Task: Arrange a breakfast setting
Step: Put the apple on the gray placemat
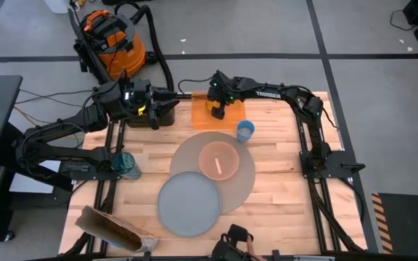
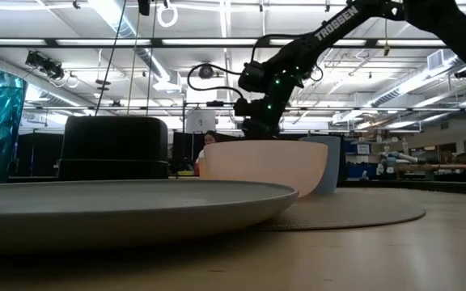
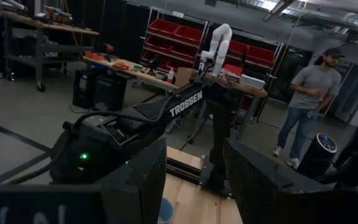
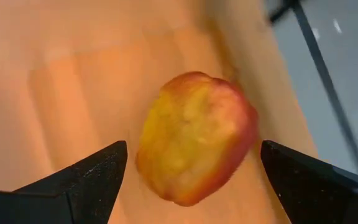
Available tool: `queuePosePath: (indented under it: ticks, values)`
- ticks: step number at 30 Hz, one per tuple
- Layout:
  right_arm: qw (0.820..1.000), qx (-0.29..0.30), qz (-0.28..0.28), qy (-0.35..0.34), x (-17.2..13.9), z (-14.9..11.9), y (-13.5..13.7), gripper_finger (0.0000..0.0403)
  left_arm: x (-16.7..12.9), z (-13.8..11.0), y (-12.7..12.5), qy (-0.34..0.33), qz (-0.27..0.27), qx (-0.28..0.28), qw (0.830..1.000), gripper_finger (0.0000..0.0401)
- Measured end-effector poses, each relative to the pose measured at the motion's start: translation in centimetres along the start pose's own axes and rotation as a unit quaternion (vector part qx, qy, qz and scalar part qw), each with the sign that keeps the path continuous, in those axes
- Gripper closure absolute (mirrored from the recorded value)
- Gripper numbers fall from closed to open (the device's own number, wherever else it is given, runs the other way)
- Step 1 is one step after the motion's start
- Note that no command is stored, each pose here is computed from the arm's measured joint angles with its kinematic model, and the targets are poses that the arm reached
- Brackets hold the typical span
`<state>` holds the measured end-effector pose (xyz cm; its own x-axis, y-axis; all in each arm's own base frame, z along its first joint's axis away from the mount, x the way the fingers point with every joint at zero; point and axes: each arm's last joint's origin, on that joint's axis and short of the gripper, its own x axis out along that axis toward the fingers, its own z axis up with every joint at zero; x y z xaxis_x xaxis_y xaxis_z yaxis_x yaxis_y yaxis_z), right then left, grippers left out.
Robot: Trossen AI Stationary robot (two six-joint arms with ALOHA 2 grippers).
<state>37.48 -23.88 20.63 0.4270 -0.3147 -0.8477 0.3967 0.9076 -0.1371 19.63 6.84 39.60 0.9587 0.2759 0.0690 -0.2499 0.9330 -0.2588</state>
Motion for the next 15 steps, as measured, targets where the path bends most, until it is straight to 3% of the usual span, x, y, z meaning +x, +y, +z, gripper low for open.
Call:
queuePosePath:
  ticks: [4,8,10,15]
  values:
    - [0.994,0.113,0.0,0.0,0.0,0.0,0.2,0.0022,0.0,0.0,0.0,0.0,0.0,-0.001,1.0,0.0234]
    - [0.984,0.178,0.024,0.001,-0.2,0.3,1.2,0.0012,0.0,0.0,0.0,0.0,-0.001,0.001,1.0,0.0234]
    - [0.98,0.197,0.027,0.007,-0.9,0.9,1.5,0.0008,0.0,0.0,0.0,0.0,-0.001,0.005,1.0,0.0234]
    - [0.982,0.183,-0.051,-0.001,-3.1,2.7,1.9,0.0005,0.0,0.0,0.0,0.0,-0.001,0.008,1.0,0.0234]
